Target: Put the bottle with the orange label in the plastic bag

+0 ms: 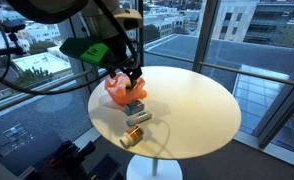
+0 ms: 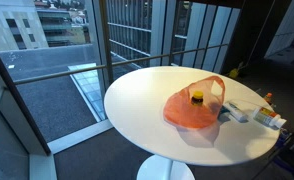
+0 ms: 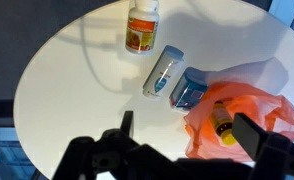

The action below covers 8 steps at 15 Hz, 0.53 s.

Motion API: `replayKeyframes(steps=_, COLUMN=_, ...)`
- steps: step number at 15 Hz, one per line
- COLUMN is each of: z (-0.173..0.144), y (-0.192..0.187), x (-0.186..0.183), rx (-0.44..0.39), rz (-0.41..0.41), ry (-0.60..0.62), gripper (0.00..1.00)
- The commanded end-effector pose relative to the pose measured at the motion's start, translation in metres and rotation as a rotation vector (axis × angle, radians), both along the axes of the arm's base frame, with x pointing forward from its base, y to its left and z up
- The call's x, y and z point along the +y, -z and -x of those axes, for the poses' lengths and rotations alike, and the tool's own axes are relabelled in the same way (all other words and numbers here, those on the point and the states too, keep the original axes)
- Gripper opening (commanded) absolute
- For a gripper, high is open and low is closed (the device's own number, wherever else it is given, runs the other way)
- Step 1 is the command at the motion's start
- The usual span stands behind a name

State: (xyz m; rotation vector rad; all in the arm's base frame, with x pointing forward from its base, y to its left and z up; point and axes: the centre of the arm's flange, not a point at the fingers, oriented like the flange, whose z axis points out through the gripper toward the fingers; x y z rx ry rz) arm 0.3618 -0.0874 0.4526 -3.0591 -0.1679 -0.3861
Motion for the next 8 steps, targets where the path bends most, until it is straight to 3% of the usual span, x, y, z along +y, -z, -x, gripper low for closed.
replayKeyframes(steps=1, z=0.0, y=0.0, x=0.0, rx=0.0, rz=0.0, ry=0.0, gripper=1.0)
replayKeyframes(steps=8, z=-0.016, y=0.006, x=0.005, rx=0.051, rz=0.009, ry=0.022, gripper=1.0)
